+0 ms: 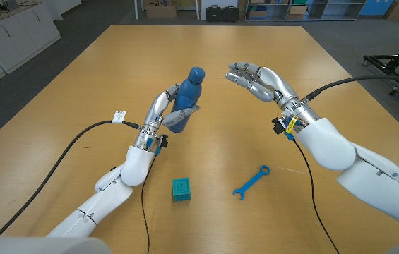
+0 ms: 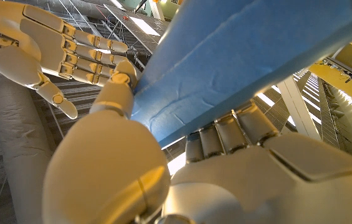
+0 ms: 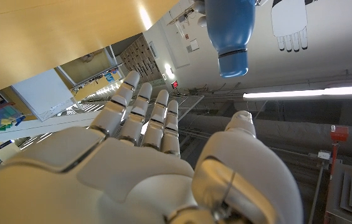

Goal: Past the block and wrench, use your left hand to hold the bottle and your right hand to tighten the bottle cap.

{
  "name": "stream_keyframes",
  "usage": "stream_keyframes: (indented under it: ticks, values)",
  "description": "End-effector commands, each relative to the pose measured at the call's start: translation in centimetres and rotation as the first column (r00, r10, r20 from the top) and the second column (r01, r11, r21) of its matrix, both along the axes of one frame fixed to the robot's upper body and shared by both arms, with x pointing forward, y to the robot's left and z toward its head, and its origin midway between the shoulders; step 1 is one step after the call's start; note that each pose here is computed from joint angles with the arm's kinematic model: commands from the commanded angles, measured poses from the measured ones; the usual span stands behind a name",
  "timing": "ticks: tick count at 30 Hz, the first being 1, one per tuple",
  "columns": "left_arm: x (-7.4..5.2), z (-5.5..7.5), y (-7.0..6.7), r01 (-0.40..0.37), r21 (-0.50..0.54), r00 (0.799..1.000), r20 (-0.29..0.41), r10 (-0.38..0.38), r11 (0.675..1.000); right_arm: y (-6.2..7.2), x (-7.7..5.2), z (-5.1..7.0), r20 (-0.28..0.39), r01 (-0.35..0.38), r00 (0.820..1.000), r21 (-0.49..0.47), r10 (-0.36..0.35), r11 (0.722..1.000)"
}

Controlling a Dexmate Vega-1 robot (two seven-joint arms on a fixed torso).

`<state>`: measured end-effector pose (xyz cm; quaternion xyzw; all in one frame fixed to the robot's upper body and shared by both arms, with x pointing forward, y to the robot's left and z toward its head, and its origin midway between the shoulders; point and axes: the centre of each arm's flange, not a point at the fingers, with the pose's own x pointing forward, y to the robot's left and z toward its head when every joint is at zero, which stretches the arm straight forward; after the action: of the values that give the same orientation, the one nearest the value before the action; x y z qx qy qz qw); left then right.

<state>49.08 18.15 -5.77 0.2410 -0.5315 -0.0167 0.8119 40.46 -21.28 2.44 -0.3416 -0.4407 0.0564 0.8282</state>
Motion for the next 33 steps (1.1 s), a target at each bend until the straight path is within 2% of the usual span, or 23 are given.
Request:
stream_keyframes:
  ticks: [1,9,15,24,33]
  values:
    - [0.9,1.2,2.6,0.011,-0.052,0.999,-0.030,-0.012,0.999,-0.1,3.8,-2.6,-0.027,-0.072,0.997,0.160,0.077,0.984]
    - [1.5,2.0,5.8,0.019,-0.072,0.999,-0.036,-0.022,0.997,0.6,6.2,-4.1,-0.048,-0.156,0.984,0.238,0.172,0.959]
    - [2.4,1.9,7.4,0.025,-0.118,0.998,-0.055,-0.031,0.993,0.5,8.3,-4.9,-0.086,-0.195,0.969,0.310,0.232,0.931]
    - [4.0,2.0,8.8,0.021,-0.186,0.994,-0.100,-0.040,0.982,-1.1,11.7,-5.9,-0.126,-0.214,0.951,0.388,0.281,0.896]
    - [6.1,2.1,9.0,0.013,-0.219,0.987,-0.151,-0.047,0.976,-2.8,14.1,-7.1,-0.160,-0.222,0.933,0.448,0.322,0.866]
